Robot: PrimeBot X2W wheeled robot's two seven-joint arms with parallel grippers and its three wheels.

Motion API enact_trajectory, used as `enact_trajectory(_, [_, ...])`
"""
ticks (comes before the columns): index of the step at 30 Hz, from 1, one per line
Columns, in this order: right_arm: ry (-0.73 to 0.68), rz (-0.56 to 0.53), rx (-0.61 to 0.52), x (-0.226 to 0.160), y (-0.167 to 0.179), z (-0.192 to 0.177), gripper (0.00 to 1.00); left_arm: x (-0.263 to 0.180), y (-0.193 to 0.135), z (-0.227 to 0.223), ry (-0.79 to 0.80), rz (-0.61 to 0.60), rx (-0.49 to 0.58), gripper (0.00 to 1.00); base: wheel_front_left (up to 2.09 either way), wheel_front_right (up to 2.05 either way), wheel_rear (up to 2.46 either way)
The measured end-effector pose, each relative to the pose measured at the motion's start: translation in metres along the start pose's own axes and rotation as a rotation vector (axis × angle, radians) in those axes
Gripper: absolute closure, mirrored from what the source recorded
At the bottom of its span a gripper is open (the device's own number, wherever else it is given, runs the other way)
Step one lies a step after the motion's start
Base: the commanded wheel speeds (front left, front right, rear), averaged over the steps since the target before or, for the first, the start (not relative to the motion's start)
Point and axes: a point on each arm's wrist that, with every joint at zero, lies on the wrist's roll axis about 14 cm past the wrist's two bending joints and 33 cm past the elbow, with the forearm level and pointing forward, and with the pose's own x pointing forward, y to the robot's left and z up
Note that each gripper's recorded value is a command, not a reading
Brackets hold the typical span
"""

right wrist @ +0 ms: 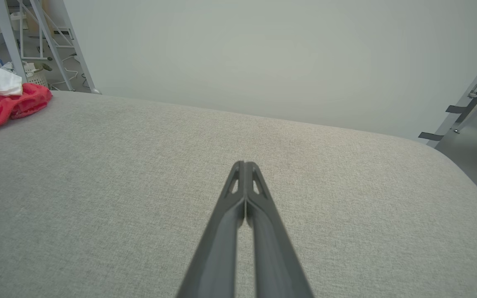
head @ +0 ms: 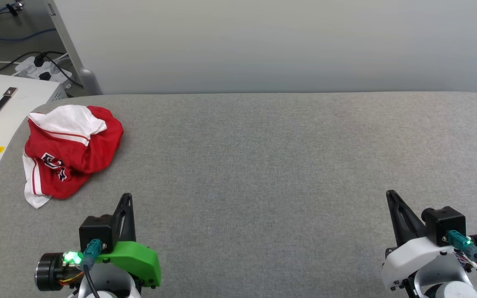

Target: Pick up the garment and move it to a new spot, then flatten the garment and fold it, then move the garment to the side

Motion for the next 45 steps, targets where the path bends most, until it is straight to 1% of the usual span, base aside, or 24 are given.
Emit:
enact_trajectory(25, [0.0,0.0,0.0,0.0,0.0,0.0,1.0,0.0,0.0,0.0001,0.0,0.0,0.0,1.0,0.0,0.0,0.0])
enact_trajectory(26, [0.0,0.0,0.0,0.0,0.0001,-0.0001,0.0,-0.0001,0.0,-0.0002,0.0,0.0,0.0,0.0,0.0,0.0,0.0])
enact_trajectory(36, [-0.002,-0.003,0.005,0.0001,-0.0009,-0.0001,0.0,0.0,0.0002,-0.0002,-0.002,0.001,-0.002,0.0,0.0,0.0,0.0])
enact_trajectory(45, [-0.037,-0.011,0.033,0.0004,-0.0038,0.0071,0.0,0.0004,0.0004,0.003,-0.023,0.004,-0.019,0.0,0.0,0.0,0.0])
